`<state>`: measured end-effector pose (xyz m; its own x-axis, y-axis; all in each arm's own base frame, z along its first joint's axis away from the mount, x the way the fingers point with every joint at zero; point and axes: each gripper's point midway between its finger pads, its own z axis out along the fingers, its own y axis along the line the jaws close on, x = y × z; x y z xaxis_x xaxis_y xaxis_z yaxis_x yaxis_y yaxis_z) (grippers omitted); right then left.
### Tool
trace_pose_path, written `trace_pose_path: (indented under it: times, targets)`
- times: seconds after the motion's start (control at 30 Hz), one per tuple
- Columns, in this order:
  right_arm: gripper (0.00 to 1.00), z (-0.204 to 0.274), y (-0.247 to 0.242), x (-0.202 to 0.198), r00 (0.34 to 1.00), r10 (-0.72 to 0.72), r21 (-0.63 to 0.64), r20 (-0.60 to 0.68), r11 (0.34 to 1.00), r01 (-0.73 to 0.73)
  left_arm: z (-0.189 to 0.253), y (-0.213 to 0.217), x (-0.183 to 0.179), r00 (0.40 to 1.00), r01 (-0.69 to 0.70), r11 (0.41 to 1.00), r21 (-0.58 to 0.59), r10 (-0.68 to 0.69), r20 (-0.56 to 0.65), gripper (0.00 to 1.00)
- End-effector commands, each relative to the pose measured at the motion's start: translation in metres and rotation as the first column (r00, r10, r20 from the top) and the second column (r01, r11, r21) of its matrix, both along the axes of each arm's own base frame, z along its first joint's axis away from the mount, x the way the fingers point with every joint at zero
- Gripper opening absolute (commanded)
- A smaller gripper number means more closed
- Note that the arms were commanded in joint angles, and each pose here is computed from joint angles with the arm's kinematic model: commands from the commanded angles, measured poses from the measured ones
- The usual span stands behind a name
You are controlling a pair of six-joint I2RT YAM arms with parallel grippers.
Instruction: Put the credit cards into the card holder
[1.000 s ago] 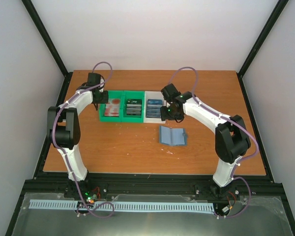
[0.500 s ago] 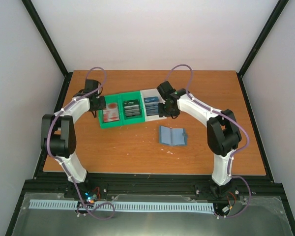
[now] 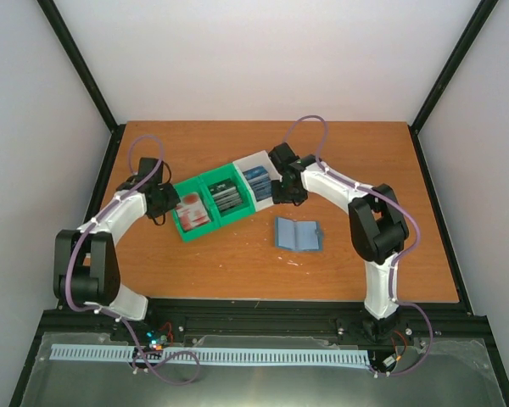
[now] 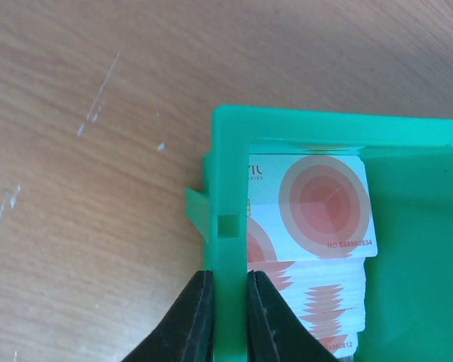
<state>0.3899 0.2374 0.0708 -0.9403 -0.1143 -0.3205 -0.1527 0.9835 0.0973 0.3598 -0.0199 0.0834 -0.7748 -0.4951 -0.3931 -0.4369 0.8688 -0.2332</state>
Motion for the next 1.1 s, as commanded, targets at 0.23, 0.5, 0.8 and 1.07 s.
trace_pose_path:
  times: [0.23, 0.5, 0.8, 1.07]
  targets:
    - [0.39, -0.015, -0.019, 0.044, 0.998, -0.048, -0.028, 0.035, 0.998, 0.049, -0.001, -0.029, -0.064, 0.987, 0.069, 0.988, -0.137, -0.087, -0.134, 0.46]
    - [0.38, -0.011, -0.020, 0.086, 0.994, -0.044, -0.034, 0.104, 0.998, 0.047, 0.065, -0.048, -0.039, 0.955, 0.295, 0.954, -0.047, -0.292, 0.050, 0.66]
    - [0.39, 0.013, -0.015, 0.072, 0.993, -0.045, 0.049, 0.107, 0.998, 0.040, 0.050, -0.070, -0.017, 0.864, 0.502, 0.863, 0.058, -0.503, 0.019, 0.49]
    - [0.40, 0.008, -0.005, 0.009, 1.000, -0.006, 0.182, 0.014, 0.983, 0.003, 0.013, -0.063, 0.010, 0.821, 0.566, 0.806, 0.172, -0.569, -0.038, 0.46]
